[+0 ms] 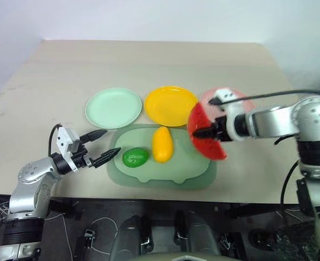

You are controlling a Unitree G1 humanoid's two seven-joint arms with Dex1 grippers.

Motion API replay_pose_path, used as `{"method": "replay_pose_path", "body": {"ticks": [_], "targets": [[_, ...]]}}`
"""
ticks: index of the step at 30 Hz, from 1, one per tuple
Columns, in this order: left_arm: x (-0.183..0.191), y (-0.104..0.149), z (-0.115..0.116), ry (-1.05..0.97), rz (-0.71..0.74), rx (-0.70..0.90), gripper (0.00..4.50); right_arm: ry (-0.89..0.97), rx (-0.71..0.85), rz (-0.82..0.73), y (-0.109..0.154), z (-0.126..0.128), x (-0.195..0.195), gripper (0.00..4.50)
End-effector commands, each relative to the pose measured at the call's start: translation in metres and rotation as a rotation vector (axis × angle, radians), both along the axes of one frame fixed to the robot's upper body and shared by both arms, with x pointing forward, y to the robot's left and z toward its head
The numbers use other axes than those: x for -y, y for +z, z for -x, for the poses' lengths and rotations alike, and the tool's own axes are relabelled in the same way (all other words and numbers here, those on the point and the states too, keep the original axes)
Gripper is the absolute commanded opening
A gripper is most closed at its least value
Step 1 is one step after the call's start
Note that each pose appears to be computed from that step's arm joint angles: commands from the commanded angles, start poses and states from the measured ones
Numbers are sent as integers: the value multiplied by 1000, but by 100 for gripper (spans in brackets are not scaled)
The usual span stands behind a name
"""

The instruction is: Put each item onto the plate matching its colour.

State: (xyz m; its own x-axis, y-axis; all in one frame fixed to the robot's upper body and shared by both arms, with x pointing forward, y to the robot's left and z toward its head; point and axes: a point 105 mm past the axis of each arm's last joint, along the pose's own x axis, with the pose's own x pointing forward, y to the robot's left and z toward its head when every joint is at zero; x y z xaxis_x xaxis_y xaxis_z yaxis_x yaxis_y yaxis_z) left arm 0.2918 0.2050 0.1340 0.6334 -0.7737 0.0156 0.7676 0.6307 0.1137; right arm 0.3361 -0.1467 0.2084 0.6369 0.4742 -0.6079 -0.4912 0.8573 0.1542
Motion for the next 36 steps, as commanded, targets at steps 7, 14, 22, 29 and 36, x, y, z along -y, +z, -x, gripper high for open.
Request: {"method": "replay_pose_path", "body": {"ticks": [7, 14, 22, 29, 36], "targets": [[-2, 12, 1, -1, -8, 37, 450, -278, 222, -104, 23, -79, 58, 306], [-8, 11, 4, 7, -15, 34, 450, -382, 208, -59, -1, -112, 86, 306], [-7, 12, 8, 13, -24, 35, 450, -404, 152, -29, -21, -116, 92, 306], [-8, 15, 10, 22, -30, 29, 450, -371, 249, 68, 1, -120, 97, 445], [-12, 14, 8, 21, -30, 26, 450, -264, 368, 73, 51, -115, 92, 445]]}}
